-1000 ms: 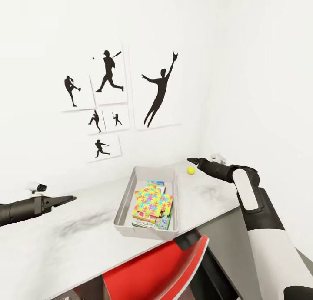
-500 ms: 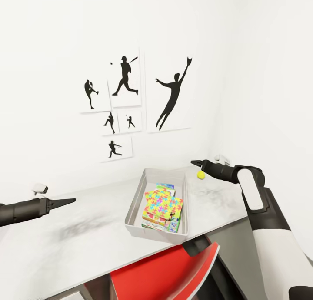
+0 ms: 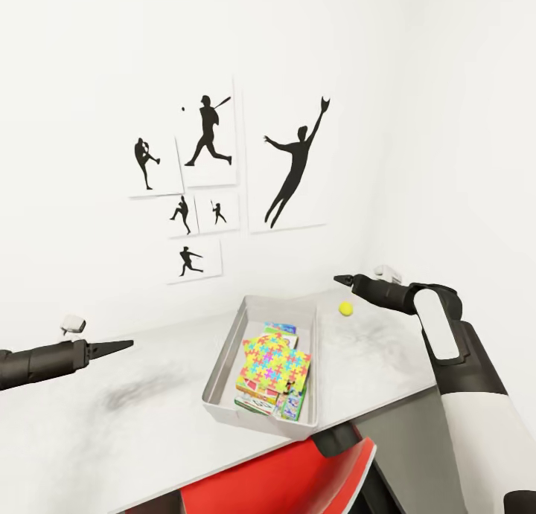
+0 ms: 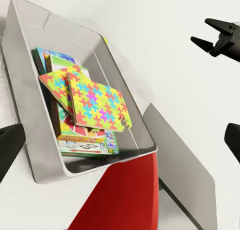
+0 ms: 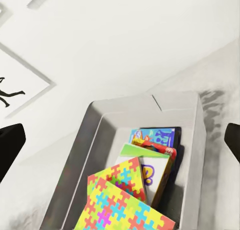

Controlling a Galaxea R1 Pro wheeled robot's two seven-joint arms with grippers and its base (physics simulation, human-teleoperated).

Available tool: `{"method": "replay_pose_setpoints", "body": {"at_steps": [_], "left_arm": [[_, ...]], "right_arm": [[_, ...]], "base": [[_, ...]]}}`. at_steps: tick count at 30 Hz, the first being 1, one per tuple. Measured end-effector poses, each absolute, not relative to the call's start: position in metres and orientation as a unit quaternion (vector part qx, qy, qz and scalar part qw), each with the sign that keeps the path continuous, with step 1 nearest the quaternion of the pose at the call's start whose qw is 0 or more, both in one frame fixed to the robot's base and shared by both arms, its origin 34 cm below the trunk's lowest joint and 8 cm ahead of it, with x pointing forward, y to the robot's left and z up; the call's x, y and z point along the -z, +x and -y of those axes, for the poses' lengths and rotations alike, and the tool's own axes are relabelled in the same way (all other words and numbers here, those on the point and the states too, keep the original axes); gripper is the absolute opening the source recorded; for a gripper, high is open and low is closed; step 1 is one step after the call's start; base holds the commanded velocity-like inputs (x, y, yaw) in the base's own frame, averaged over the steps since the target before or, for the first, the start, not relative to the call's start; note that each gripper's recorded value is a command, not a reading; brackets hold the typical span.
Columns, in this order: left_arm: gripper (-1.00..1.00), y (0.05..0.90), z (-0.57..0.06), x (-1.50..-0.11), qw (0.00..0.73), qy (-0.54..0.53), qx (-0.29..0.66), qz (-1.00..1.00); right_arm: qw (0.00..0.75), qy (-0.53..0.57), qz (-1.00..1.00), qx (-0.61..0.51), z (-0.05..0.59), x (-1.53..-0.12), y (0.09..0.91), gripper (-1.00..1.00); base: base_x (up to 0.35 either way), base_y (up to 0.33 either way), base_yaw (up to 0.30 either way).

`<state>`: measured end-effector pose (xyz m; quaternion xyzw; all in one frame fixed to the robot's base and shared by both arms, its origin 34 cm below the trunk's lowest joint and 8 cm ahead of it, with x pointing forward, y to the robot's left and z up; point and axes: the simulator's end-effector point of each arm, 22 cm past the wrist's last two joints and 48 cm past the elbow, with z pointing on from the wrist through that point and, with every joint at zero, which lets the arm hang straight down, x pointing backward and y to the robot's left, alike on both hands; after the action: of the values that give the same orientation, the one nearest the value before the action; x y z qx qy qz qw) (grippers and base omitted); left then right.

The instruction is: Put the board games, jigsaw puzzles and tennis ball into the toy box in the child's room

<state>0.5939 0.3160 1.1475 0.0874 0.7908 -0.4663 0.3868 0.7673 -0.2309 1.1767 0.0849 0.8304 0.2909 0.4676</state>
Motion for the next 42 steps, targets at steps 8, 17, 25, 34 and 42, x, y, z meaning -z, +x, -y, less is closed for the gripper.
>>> {"method": "replay_pose_setpoints", "body": {"at_steps": [8,17,25,34,42], "left_arm": [[1.0,0.594,-0.317,-1.148,0.387,0.088,0.467,-0.79],[1.0,0.594,-0.316,-1.149,0.388,0.088,0.468,-0.79],[1.0,0.593,-0.316,-1.15,0.388,0.089,0.467,-0.789],[1.0,0.593,-0.316,-1.15,0.388,0.089,0.469,-0.788],[1.0,0.593,-0.316,-1.151,0.389,0.09,0.471,-0.787]], "right_arm": [[0.467,0.086,-0.831,-0.291,0.231,-1.176,0.768,1.0],[0.47,0.088,-0.828,-0.292,0.233,-1.176,0.769,1.0],[0.469,0.091,-0.828,-0.294,0.234,-1.176,0.769,1.0],[0.464,0.105,-0.828,-0.297,0.243,-1.172,0.769,1.0],[0.468,0.105,-0.826,-0.297,0.243,-1.174,0.77,1.0]], "base": [[0.094,0.026,0.159],[0.121,0.064,0.009],[0.176,0.02,0.0],[0.102,-0.055,-0.075],[0.012,-0.014,-0.01]]}}
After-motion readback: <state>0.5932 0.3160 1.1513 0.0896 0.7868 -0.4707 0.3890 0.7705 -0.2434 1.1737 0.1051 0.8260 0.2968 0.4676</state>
